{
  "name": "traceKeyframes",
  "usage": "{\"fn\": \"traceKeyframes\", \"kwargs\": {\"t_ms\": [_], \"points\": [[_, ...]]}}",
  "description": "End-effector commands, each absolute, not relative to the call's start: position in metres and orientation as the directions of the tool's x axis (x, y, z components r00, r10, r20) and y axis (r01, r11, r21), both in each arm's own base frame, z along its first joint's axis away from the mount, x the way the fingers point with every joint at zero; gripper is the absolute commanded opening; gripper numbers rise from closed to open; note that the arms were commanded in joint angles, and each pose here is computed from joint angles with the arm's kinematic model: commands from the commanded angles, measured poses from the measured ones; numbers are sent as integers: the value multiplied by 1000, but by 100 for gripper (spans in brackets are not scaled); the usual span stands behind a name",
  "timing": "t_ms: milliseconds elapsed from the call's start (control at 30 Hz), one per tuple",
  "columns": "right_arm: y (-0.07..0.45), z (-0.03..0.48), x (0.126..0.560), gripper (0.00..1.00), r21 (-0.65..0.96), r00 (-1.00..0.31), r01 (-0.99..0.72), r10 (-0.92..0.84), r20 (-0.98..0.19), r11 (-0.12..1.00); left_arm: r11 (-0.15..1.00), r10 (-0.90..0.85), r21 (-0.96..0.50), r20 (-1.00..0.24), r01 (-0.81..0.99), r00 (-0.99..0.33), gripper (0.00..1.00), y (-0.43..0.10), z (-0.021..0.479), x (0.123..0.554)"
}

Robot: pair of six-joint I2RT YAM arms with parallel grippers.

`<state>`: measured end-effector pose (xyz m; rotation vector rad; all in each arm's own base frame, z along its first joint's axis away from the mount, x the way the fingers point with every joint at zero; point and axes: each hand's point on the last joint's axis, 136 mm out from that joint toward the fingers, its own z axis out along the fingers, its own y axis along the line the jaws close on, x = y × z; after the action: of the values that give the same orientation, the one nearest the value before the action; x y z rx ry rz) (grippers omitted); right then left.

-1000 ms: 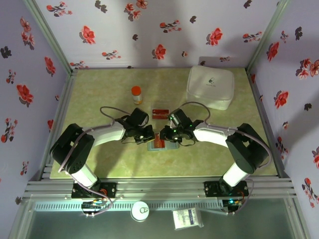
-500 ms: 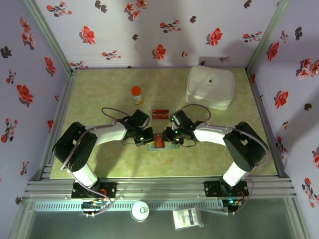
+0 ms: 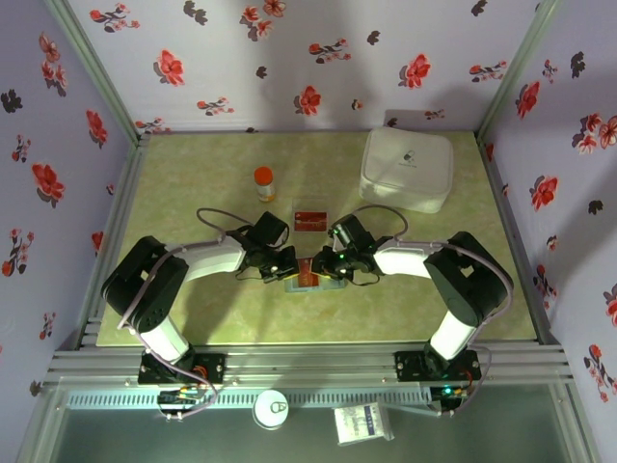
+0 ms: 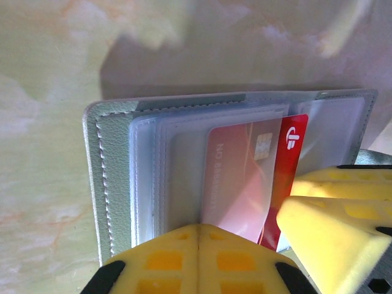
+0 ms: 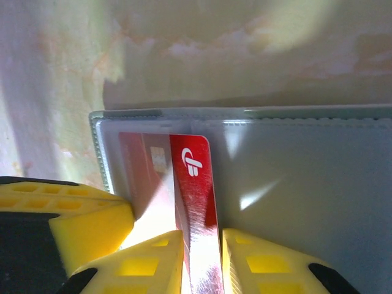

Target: Take the credit cards out of the card holder

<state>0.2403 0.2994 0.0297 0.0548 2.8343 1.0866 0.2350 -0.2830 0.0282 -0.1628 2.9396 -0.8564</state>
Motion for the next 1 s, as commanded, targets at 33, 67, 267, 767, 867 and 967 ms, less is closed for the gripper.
{"fn": "traceKeyframes", "kwargs": {"t_ms": [33, 67, 267, 767, 867, 967], "points": [[305, 34, 242, 21, 704, -994, 4, 78, -74, 710, 865, -104, -495, -14, -83, -994, 0, -278, 16, 227], [305, 36, 242, 21, 707, -994, 3, 79, -74, 707, 865, -101, -495, -16, -80, -995, 0, -278, 16, 226], [305, 37, 244, 18, 714, -994, 1, 80, -76, 700, 866, -97, -495, -19, -75, -995, 0, -279, 18, 228], [276, 30, 244, 10, 674, -989, 32, 122, -86, 738, 872, -98, -484, -25, -74, -995, 0, -274, 20, 227], [272, 34, 242, 8, 671, -989, 20, 115, -98, 742, 871, -96, -487, -27, -71, -995, 0, -274, 21, 227], [268, 39, 240, 7, 662, -988, 10, 108, -108, 750, 867, -100, -492, -29, -73, -995, 0, -275, 21, 228]]}}
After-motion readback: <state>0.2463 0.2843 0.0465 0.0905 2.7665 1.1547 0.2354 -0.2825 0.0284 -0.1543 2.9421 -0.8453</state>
